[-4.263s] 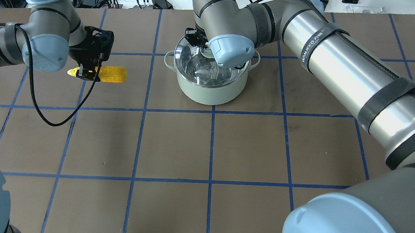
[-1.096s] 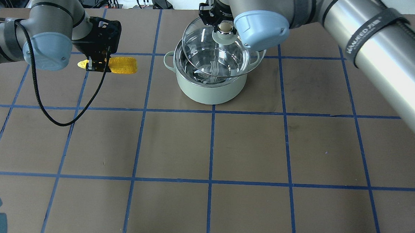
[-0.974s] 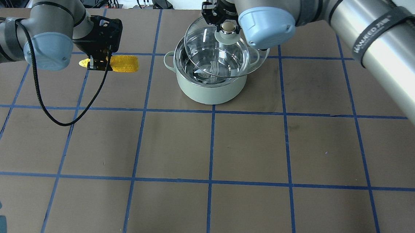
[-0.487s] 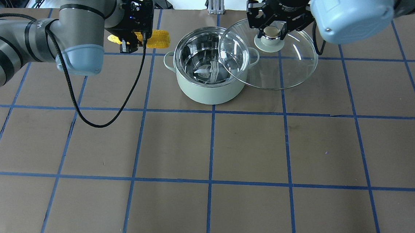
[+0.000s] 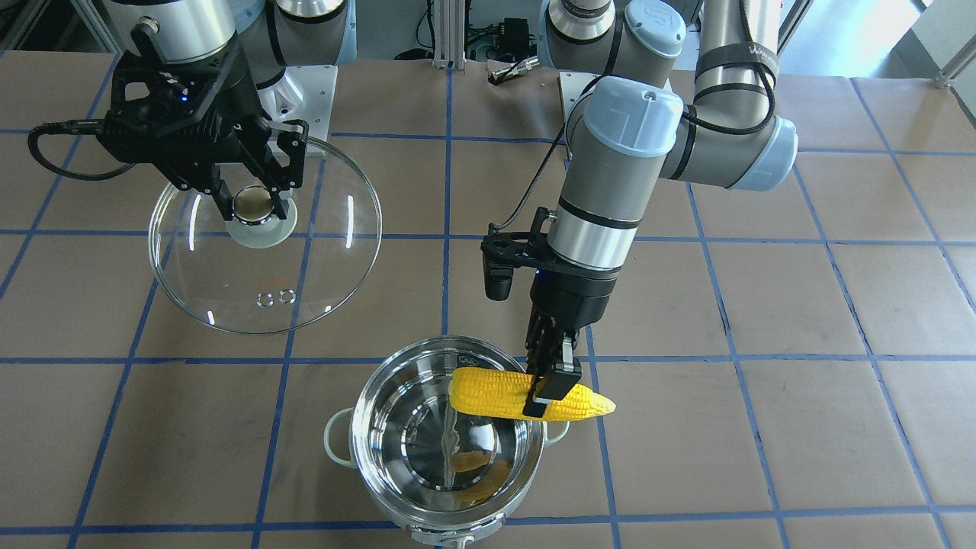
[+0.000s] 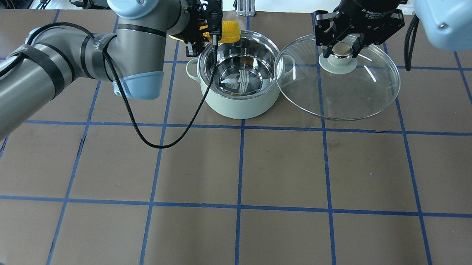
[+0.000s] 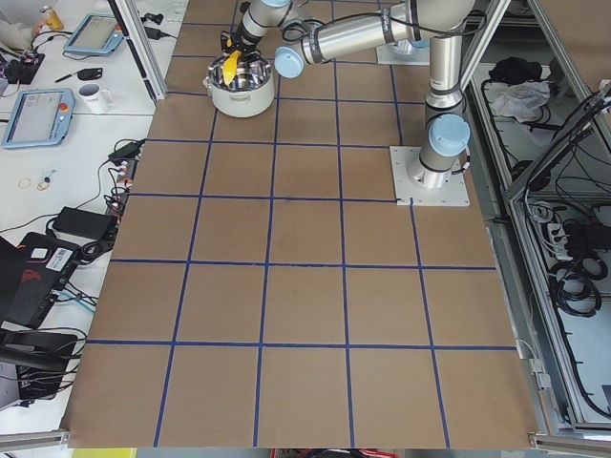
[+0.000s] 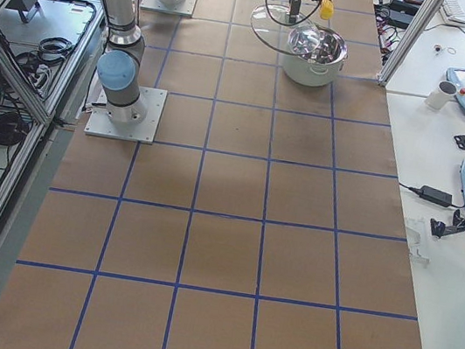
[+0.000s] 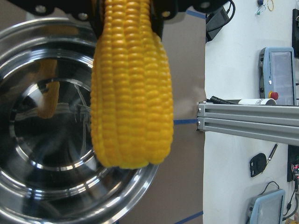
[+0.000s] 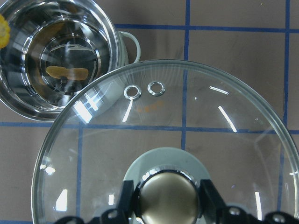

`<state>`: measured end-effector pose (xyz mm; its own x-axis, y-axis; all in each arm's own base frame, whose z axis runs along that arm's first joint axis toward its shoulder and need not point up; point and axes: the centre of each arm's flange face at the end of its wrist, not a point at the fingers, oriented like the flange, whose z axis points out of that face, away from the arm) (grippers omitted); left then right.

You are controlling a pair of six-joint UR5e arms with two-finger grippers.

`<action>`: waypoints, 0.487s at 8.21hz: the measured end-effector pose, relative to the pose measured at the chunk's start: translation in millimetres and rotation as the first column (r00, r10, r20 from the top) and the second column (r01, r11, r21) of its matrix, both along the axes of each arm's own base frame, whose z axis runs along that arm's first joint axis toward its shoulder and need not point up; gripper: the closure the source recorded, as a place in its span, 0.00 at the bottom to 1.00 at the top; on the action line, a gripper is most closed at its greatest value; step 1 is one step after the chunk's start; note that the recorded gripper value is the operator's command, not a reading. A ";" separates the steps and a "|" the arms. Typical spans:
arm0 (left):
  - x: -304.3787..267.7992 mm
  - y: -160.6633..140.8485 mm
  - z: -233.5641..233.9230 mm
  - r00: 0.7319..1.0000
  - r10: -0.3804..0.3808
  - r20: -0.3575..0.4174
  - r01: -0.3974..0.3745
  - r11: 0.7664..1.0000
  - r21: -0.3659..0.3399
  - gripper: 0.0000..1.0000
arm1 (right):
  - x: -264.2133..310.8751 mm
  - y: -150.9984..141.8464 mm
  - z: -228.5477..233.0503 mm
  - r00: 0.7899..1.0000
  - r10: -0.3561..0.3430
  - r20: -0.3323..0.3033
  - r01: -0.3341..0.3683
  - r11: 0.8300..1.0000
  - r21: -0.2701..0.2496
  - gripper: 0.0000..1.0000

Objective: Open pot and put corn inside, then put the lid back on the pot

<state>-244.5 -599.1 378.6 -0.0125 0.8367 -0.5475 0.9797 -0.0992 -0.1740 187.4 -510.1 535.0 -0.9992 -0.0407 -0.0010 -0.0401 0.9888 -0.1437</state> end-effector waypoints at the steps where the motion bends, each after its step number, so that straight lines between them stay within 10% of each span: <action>1: -17.0 -2.6 -10.4 0.999 -0.003 -0.035 0.003 1.000 -0.002 1.00 | -1.4 4.2 -3.3 1.000 0.023 -0.002 -0.023 1.000 0.009 0.46; 4: -57.1 -15.5 -29.4 0.996 -0.018 -0.086 0.019 1.000 0.010 1.00 | -2.7 10.1 -7.4 0.999 0.051 -0.005 -0.051 0.999 0.017 0.46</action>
